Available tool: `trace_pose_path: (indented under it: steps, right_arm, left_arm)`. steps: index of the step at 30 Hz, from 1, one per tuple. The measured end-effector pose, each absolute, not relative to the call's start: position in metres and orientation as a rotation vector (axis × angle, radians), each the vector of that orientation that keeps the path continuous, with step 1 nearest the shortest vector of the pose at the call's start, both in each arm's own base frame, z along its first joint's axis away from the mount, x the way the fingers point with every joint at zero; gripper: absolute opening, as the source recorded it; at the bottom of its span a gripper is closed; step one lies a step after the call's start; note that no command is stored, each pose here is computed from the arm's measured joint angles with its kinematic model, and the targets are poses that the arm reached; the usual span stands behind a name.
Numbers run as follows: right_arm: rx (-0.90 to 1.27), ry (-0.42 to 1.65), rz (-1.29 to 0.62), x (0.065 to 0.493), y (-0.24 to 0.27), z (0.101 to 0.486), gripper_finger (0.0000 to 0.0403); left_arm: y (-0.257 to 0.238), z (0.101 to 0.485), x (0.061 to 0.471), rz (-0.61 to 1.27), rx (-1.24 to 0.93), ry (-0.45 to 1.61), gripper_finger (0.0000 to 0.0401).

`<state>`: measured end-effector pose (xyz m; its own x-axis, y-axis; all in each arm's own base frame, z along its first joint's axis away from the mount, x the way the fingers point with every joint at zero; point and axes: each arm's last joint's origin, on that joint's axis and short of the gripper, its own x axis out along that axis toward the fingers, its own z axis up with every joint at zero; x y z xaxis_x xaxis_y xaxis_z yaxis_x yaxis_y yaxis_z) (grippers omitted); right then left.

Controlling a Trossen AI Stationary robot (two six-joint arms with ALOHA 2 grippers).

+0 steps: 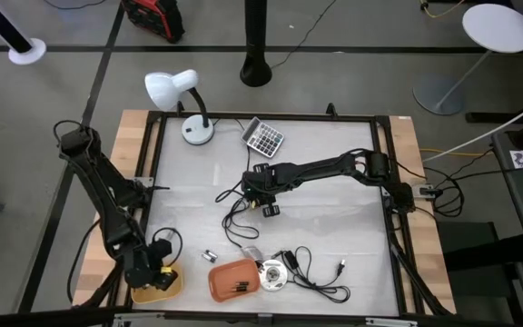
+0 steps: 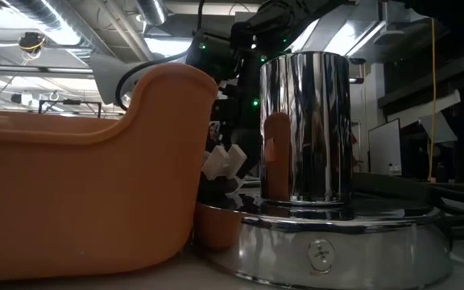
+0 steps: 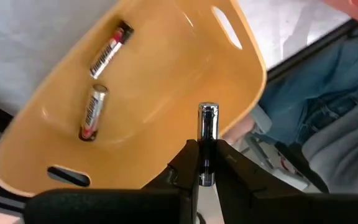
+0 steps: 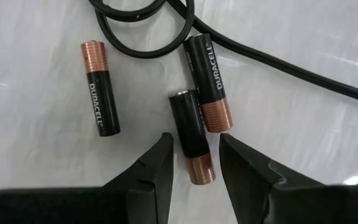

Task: Sort batteries
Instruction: Put the silver battery into the orange bin, then put the black battery into the orange bin

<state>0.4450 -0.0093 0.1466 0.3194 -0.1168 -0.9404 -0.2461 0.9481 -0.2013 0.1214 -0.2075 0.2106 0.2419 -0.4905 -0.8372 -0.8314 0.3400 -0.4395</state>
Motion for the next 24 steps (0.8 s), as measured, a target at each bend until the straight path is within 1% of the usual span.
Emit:
trace_pose_path:
  steps: [3,5,12,14,17,21,24]
  right_arm:
    - [-0.327,1.248,0.097,0.4450,-0.0089,0.1465,0.0126]
    - [-0.318,1.247,0.109,0.4450,-0.0089,0.1465,0.0126]
    - [-0.313,1.246,0.116,0.4449,-0.0086,0.1464,0.0121]
    - [-0.311,1.247,0.119,0.4448,-0.0084,0.1461,0.0108]
    - [-0.305,1.247,0.128,0.4447,-0.0079,0.1460,0.0078]
    - [-0.305,1.247,0.128,0.4447,-0.0079,0.1459,0.0038]
    - [-0.307,1.247,0.126,0.4447,-0.0080,0.1460,0.0020]
  left_arm:
    - [-0.2060,0.2073,0.1212,0.368,-1.304,1.405,0.0035]
    - [-0.2052,0.2058,0.1211,0.374,-1.302,1.404,0.0044]
    - [-0.2050,0.2051,0.1210,0.414,-1.344,1.403,0.0097]
    - [-0.2051,0.2052,0.1210,0.409,-1.341,1.403,0.0107]
    - [-0.2056,0.2056,0.1213,0.379,-1.321,1.402,0.0112]
    - [-0.2053,0.2056,0.1219,0.361,-1.299,1.379,0.0106]
    - [-0.2041,0.2056,0.1239,0.340,-1.264,1.295,0.0097]
